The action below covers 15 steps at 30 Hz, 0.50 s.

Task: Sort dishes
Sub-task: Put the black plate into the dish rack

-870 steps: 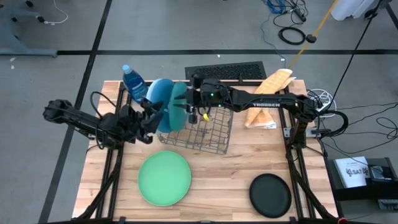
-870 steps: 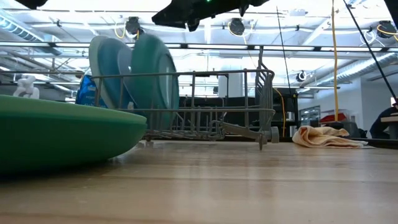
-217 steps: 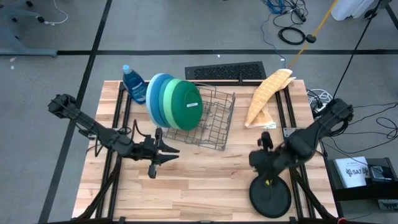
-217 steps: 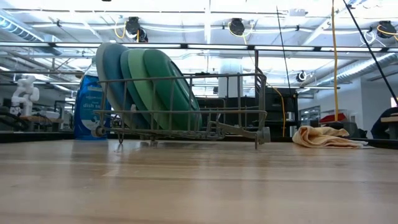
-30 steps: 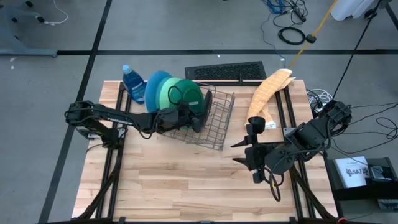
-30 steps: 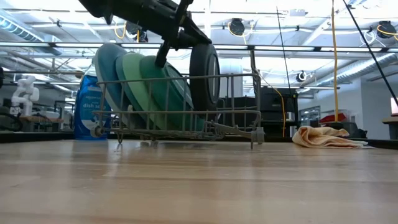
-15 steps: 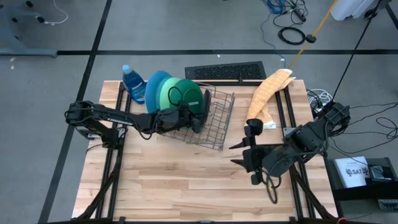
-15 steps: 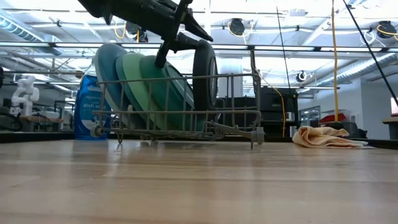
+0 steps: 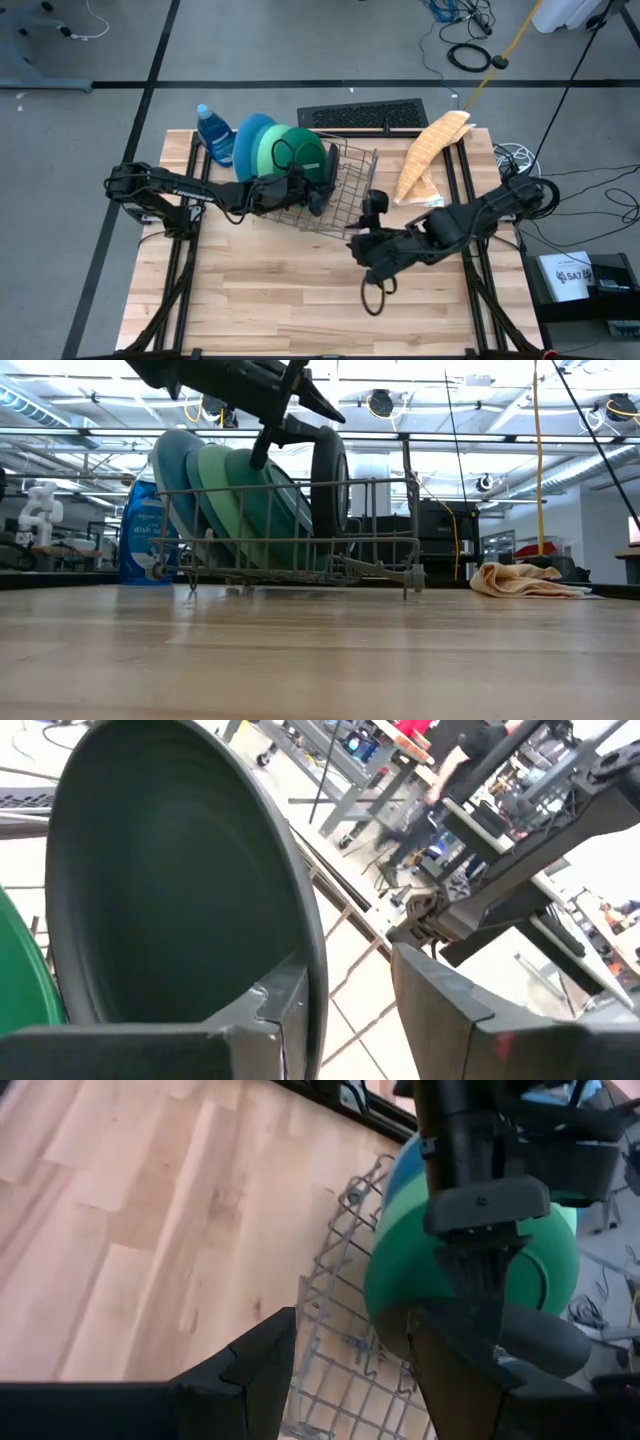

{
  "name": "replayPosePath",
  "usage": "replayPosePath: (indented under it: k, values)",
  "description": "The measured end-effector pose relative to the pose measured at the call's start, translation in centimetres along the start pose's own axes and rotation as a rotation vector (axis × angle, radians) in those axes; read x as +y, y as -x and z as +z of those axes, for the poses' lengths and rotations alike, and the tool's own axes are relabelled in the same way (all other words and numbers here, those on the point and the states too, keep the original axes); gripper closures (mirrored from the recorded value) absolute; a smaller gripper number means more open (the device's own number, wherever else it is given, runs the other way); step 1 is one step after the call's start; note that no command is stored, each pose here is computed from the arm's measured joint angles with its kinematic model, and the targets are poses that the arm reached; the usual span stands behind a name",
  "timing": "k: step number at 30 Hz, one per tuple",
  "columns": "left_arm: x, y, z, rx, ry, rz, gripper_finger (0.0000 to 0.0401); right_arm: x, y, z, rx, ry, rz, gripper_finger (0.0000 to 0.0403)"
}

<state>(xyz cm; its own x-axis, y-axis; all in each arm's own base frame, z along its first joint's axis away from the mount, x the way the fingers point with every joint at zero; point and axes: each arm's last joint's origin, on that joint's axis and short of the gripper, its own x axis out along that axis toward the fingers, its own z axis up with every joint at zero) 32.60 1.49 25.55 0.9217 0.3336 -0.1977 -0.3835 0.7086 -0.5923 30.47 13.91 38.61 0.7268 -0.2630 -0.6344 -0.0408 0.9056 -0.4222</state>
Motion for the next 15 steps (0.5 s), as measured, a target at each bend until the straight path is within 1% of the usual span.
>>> replayPosePath:
  k: [4,7,10,13,15]
  values:
    - [0.0,0.0,0.0,0.013,-0.018,-0.014,0.0266,-0.8,-1.7,0.1,0.029,-0.021,-0.029,0.0216]
    - [-0.1,0.0,-0.1,0.023,-0.021,-0.026,0.0266,-2.2,-3.2,-0.1,0.067,-0.026,-0.071,0.0216]
    - [-0.1,0.0,-0.1,0.030,-0.024,-0.030,0.0266,-4.4,-4.7,-0.3,0.098,-0.034,-0.118,0.0223]
    - [-0.1,0.0,-0.3,0.051,-0.030,-0.033,0.0266,-6.9,-5.9,-0.8,0.136,-0.018,-0.155,0.0239]
    - [-0.1,0.1,-0.4,0.065,-0.034,-0.035,0.0266,-8.5,-6.6,-1.1,0.153,-0.013,-0.159,0.0251]
